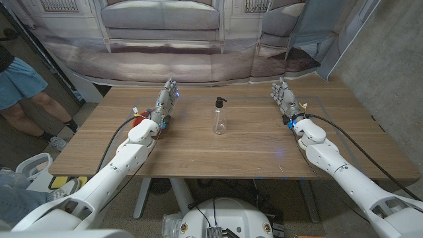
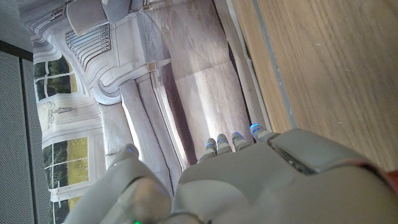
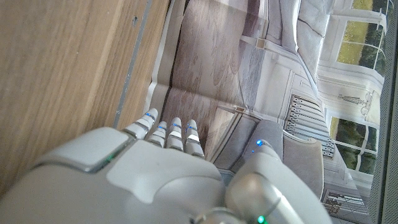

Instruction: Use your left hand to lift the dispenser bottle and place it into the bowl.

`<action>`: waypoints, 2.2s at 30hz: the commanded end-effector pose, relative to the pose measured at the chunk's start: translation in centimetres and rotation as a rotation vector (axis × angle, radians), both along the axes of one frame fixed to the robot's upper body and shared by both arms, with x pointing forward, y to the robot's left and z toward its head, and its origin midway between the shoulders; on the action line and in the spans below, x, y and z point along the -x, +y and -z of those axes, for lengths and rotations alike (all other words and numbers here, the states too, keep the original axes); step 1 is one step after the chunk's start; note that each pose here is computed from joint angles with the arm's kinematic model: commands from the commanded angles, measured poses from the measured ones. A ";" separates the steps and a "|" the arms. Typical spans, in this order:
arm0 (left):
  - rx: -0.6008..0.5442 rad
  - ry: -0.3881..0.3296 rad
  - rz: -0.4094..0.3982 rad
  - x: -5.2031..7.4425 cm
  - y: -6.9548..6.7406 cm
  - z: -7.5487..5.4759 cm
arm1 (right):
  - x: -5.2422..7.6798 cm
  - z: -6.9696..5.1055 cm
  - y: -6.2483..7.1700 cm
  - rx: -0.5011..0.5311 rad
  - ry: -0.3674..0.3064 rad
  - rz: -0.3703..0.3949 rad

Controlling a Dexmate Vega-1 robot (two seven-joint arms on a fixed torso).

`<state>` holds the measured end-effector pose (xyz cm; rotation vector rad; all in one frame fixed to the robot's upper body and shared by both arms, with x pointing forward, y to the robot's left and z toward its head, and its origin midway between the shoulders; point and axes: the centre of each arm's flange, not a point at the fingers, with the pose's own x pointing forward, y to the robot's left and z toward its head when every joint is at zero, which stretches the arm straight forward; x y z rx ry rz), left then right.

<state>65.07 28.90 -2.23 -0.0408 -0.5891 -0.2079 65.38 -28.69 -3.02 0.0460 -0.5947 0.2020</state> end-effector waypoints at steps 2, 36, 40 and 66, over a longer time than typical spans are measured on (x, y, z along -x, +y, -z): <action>-0.017 0.006 -0.002 0.4 -0.5 -0.2 | 0.2 0.4 0.7 -0.001 -0.010 -0.001; -0.080 -0.027 -0.006 3.0 -0.6 -0.4 | 0.5 0.8 0.5 0.003 -0.004 0.007; -0.092 -0.034 -0.010 3.2 -0.6 -0.5 | 0.5 0.7 0.4 0.003 -0.007 0.011; -0.151 -0.110 -0.025 4.3 -1.5 -1.1 | 0.4 -0.5 0.6 -0.005 -0.050 0.021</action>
